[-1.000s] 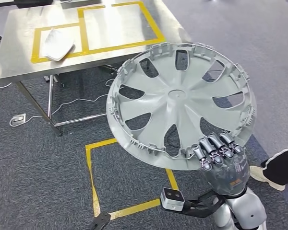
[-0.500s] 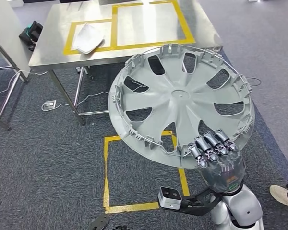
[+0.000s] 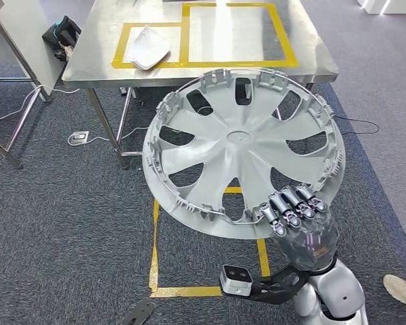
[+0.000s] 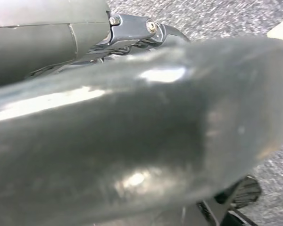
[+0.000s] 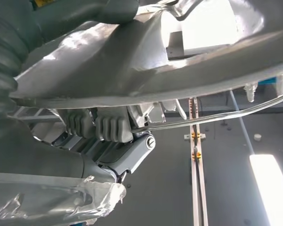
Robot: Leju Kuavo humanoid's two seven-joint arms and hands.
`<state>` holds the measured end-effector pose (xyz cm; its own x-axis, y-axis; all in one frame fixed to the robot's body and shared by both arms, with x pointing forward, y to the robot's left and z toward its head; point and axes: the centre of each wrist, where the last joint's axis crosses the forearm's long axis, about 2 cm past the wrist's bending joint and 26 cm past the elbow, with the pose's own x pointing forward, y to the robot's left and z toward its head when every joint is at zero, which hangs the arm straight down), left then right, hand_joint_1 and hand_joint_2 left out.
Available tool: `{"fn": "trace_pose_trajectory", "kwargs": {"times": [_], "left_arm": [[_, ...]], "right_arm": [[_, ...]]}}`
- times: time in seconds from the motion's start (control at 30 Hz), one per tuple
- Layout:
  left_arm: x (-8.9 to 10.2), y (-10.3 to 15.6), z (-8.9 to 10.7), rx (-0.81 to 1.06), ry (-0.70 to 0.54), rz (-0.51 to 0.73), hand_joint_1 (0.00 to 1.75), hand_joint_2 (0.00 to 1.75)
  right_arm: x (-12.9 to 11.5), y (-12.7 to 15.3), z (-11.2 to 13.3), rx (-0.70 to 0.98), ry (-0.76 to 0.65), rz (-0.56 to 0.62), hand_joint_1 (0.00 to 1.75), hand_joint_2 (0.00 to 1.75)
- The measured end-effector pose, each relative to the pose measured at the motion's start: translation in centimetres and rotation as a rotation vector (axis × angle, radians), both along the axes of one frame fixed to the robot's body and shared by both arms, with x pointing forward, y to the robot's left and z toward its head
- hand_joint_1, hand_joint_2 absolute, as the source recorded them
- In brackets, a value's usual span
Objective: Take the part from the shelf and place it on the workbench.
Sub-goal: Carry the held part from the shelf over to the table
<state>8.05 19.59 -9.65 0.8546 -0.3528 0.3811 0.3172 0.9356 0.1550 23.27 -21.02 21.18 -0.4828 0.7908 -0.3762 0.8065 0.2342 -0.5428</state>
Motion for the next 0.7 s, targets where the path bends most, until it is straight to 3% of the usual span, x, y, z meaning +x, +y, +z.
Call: {"fn": "trace_pose_trajectory", "kwargs": {"times": [0.7], "left_arm": [[0.46,-0.66,0.21,-0.056,-0.073,-0.010,0.00,0.00]], "right_arm": [[-0.32,-1.17,-1.06,-0.029,0.034,-0.023,1.75,1.75]]}}
